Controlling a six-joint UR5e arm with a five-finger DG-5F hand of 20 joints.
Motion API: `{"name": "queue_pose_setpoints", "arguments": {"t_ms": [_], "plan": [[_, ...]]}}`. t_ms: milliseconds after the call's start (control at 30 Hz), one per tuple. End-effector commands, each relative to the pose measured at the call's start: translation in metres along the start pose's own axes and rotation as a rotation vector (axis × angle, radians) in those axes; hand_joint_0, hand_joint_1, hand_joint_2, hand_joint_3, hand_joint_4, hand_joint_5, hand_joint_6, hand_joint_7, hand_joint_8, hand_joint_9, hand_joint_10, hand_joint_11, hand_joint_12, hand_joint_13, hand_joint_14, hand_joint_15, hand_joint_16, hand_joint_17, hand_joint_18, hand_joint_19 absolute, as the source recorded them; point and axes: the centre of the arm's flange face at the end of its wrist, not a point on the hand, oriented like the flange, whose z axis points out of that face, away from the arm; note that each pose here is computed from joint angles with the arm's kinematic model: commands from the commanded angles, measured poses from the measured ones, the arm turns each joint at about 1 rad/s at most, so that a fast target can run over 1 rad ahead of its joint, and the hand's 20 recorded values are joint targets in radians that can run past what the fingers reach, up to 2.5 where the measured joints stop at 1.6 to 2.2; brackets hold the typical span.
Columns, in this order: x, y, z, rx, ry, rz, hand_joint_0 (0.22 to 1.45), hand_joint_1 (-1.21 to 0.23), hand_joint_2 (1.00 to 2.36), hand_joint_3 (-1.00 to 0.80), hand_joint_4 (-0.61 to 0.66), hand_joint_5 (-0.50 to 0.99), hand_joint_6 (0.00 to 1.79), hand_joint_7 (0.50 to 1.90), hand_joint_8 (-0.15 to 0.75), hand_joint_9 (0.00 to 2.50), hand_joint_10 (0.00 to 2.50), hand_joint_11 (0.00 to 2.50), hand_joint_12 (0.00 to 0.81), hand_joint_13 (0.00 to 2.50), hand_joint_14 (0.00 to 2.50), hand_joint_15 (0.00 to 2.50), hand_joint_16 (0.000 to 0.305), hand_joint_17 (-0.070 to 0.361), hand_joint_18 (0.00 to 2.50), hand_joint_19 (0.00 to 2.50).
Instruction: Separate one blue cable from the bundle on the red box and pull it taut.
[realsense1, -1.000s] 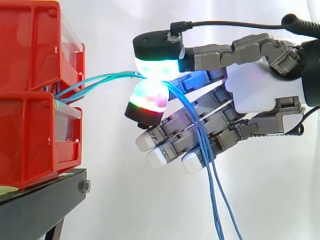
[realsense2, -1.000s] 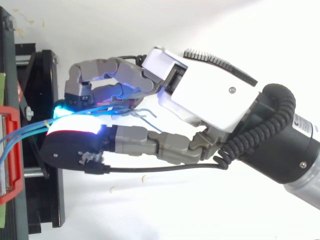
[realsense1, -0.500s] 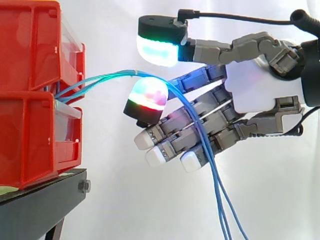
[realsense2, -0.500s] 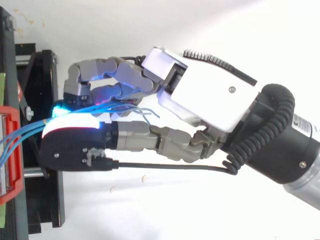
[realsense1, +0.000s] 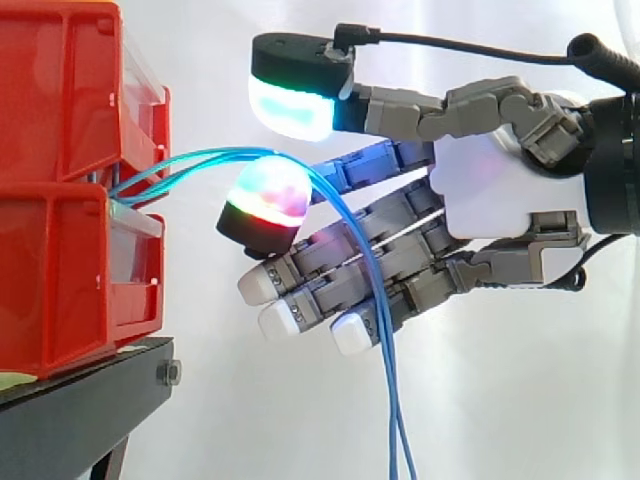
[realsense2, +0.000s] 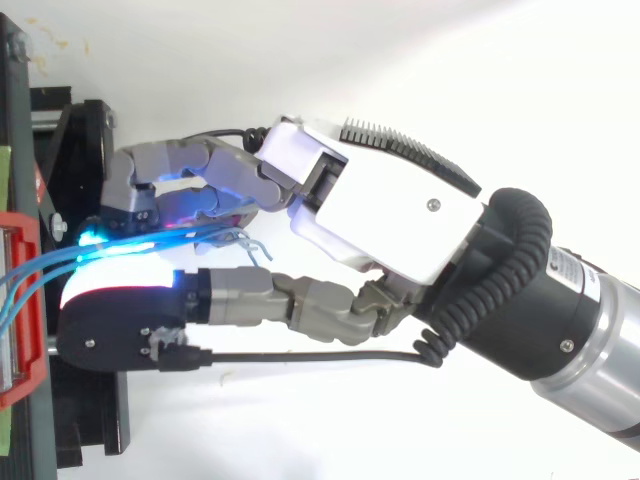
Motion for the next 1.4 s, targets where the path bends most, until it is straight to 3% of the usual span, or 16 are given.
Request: {"name": "queue_pose_setpoints", "arguments": {"t_ms": [0, 67, 367, 467, 567, 633, 667, 700, 800, 1000, 1067, 1200, 1367], "plan": [[0.001, -0.001, 0.000, 0.001, 0.000, 0.004, 0.61, -0.53, 1.01, -0.40, 0.34, -0.07, 0.50, 1.07, 0.365, 1.09, 0.01, 0.35, 0.354, 0.90, 0.01, 0.32, 0.041, 0.092, 0.93, 0.48], [0.002, -0.007, -0.002, 0.007, 0.004, 0.010, 0.61, -0.55, 1.01, -0.38, 0.34, -0.07, 0.50, 1.07, 0.366, 1.10, 0.01, 0.35, 0.357, 0.90, 0.01, 0.32, 0.041, 0.091, 0.93, 0.48], [0.002, -0.006, -0.003, 0.009, 0.004, 0.035, 0.64, -0.61, 1.01, -0.30, 0.33, -0.07, 0.50, 1.07, 0.367, 1.10, 0.01, 0.35, 0.353, 0.91, 0.01, 0.32, 0.040, 0.090, 0.93, 0.47], [0.000, -0.008, -0.001, 0.012, 0.000, 0.029, 0.57, -0.56, 1.00, -0.45, 0.34, -0.07, 0.50, 1.07, 0.367, 1.10, 0.01, 0.35, 0.358, 0.91, 0.01, 0.32, 0.041, 0.093, 0.94, 0.47], [-0.001, -0.031, -0.001, 0.033, 0.004, 0.004, 0.55, -0.51, 1.00, -0.50, 0.34, -0.07, 0.50, 1.07, 0.372, 1.10, 0.01, 0.35, 0.362, 0.91, 0.01, 0.32, 0.042, 0.095, 0.95, 0.47], [-0.001, -0.045, -0.003, 0.030, -0.002, 0.013, 0.54, -0.44, 1.00, -0.50, 0.35, -0.07, 0.50, 1.07, 0.379, 1.10, 0.01, 0.35, 0.367, 0.91, 0.01, 0.33, 0.043, 0.097, 0.95, 0.47], [-0.001, -0.045, -0.003, 0.030, -0.002, 0.013, 0.53, -0.42, 1.00, -0.50, 0.34, -0.07, 0.50, 1.07, 0.376, 1.10, 0.01, 0.34, 0.368, 0.91, 0.01, 0.32, 0.043, 0.098, 0.95, 0.46], [0.000, -0.051, -0.002, 0.011, -0.009, 0.031, 0.53, -0.40, 1.00, -0.50, 0.35, -0.07, 0.50, 1.07, 0.378, 1.09, 0.01, 0.35, 0.370, 0.91, 0.01, 0.32, 0.044, 0.099, 0.95, 0.46], [0.000, -0.051, 0.000, -0.005, -0.018, 0.046, 0.52, -0.33, 1.00, -0.50, 0.34, -0.07, 0.50, 1.07, 0.380, 1.09, 0.01, 0.35, 0.378, 0.91, 0.01, 0.32, 0.045, 0.102, 0.95, 0.46], [0.000, -0.051, 0.001, -0.007, -0.022, 0.016, 0.51, -0.24, 1.00, -0.50, 0.34, -0.07, 0.50, 1.06, 0.383, 1.08, 0.01, 0.34, 0.382, 0.90, 0.01, 0.33, 0.046, 0.104, 0.95, 0.47], [0.000, -0.050, 0.001, -0.010, -0.025, 0.016, 0.51, -0.25, 1.00, -0.50, 0.34, -0.07, 0.50, 1.06, 0.384, 1.08, 0.01, 0.34, 0.380, 0.90, 0.01, 0.32, 0.046, 0.104, 0.95, 0.47], [0.001, -0.049, 0.001, -0.011, -0.024, 0.005, 0.57, -0.43, 1.00, -0.48, 0.33, -0.07, 0.50, 1.07, 0.374, 1.07, 0.01, 0.35, 0.365, 0.89, 0.01, 0.32, 0.043, 0.096, 0.92, 0.49], [0.002, -0.053, 0.000, -0.002, -0.034, -0.031, 0.63, -0.58, 1.01, -0.29, 0.34, -0.07, 0.50, 1.06, 0.372, 1.10, 0.01, 0.35, 0.362, 0.91, 0.01, 0.33, 0.042, 0.095, 0.94, 0.48]]}}
